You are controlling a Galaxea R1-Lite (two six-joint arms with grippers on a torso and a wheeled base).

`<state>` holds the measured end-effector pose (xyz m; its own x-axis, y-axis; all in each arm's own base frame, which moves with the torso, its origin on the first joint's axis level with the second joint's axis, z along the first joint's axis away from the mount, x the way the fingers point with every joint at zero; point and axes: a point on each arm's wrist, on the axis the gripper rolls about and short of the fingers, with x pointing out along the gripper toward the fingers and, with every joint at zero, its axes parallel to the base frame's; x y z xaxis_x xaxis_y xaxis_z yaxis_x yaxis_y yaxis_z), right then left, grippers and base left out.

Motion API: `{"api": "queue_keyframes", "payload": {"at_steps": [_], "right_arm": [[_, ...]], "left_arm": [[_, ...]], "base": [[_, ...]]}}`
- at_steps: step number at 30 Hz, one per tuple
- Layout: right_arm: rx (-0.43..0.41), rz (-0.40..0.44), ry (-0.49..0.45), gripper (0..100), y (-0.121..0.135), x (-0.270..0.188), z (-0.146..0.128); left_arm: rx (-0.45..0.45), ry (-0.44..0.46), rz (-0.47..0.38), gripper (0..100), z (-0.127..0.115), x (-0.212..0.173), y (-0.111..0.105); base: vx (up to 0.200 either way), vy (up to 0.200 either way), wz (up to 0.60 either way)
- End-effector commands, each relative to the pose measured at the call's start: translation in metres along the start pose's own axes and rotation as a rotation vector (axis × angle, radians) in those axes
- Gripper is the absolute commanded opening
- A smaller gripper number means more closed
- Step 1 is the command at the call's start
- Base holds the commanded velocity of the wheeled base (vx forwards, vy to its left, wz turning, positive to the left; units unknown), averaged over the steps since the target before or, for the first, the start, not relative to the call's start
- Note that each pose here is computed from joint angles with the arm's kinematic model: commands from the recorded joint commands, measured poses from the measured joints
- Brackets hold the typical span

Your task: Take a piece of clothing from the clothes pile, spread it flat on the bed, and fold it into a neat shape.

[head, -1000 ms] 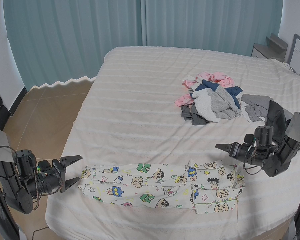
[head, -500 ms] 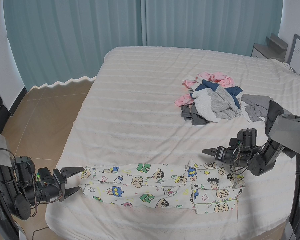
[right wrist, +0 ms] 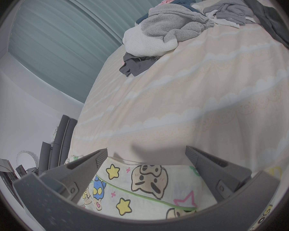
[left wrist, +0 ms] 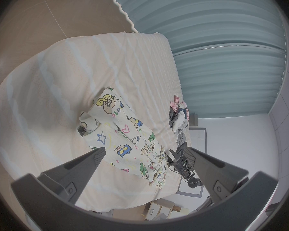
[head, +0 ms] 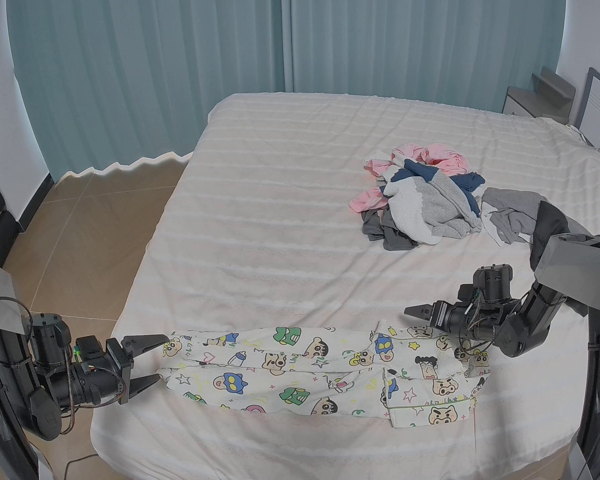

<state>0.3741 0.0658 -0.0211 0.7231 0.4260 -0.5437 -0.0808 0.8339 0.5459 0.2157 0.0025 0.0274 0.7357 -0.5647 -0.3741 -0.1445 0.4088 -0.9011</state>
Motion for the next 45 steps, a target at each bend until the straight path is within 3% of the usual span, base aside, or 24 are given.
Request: {"api": "queue_keyframes", "payload": {"at_steps": [1,19,20,30,45], "right_arm": [[0.004,-0.003,-0.002,100,-0.003,-0.001,-0.002],[0.01,-0.009,0.017,100,-0.004,0.002,-0.012],[0.01,-0.008,0.016,0,-0.004,0.002,-0.012],[0.007,-0.012,-0.002,0,-0.002,-0.003,-0.008],[-0.041,0.072,-0.087,0,0.027,-0.04,-0.003]], "left_arm": [[0.002,-0.002,-0.003,100,-0.001,-0.001,0.0],[-0.001,0.0,0.001,100,-0.002,-0.002,0.001],[-0.001,0.0,0.001,100,-0.002,-0.002,0.001],[-0.001,0.0,0.001,100,-0.002,-0.002,0.001],[-0.001,0.0,0.001,100,-0.002,-0.002,0.001]], "base": [[0.0,0.0,0.0],[0.0,0.0,0.0],[0.0,0.0,0.0],[0.0,0.0,0.0],[0.0,0.0,0.0]]}}
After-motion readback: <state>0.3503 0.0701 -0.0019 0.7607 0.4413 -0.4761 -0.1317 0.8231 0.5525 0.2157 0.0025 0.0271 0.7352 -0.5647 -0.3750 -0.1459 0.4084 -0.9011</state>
